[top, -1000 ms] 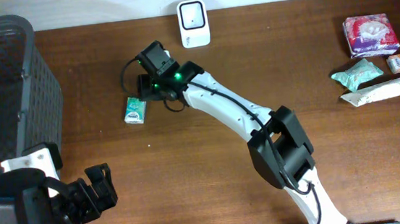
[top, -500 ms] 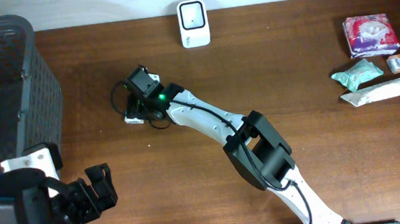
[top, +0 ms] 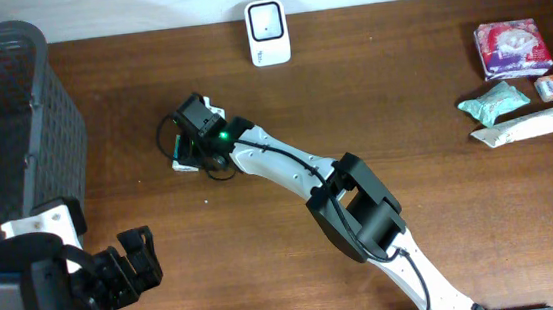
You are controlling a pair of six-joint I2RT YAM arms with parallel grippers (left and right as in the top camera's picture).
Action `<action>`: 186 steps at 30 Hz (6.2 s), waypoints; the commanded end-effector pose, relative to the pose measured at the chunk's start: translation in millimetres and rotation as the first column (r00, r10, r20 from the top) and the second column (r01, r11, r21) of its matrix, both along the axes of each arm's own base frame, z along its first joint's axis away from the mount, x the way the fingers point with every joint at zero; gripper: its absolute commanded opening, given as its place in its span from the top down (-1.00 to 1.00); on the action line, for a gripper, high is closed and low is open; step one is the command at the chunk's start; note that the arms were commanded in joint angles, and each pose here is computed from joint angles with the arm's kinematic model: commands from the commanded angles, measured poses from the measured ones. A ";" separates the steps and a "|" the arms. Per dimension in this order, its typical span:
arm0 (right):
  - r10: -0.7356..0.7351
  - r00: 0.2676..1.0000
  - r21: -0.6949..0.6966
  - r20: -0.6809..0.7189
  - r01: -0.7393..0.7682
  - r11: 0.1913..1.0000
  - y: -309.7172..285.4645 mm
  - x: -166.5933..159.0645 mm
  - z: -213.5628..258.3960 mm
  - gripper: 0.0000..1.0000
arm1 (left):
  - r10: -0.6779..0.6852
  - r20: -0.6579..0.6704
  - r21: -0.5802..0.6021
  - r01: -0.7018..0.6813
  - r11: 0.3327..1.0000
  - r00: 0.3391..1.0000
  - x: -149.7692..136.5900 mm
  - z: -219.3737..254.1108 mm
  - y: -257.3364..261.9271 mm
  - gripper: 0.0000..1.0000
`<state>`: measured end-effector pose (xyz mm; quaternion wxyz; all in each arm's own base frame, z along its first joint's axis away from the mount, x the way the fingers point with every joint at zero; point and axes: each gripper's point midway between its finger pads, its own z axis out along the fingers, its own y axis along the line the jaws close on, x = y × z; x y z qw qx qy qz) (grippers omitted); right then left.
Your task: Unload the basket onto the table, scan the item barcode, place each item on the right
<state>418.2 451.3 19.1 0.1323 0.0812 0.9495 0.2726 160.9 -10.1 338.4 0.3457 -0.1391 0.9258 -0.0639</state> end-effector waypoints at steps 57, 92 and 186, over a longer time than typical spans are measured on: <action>0.382 0.876 -0.587 0.294 -0.150 0.796 -292.0 133.9 110.2 0.92 | 0.013 0.004 0.004 -0.013 1.000 1.000 0.1 0.8 2.1 -0.98; 0.132 0.562 -0.482 0.816 0.538 0.691 -363.0 238.3 241.7 0.92 | 0.013 0.005 0.004 -0.013 1.000 1.000 0.2 0.9 2.1 -0.98; 0.032 0.487 -0.203 0.873 0.304 0.931 -426.4 -174.5 168.1 -0.97 | 0.013 0.005 0.004 -0.013 1.000 1.000 0.2 0.9 2.1 -0.99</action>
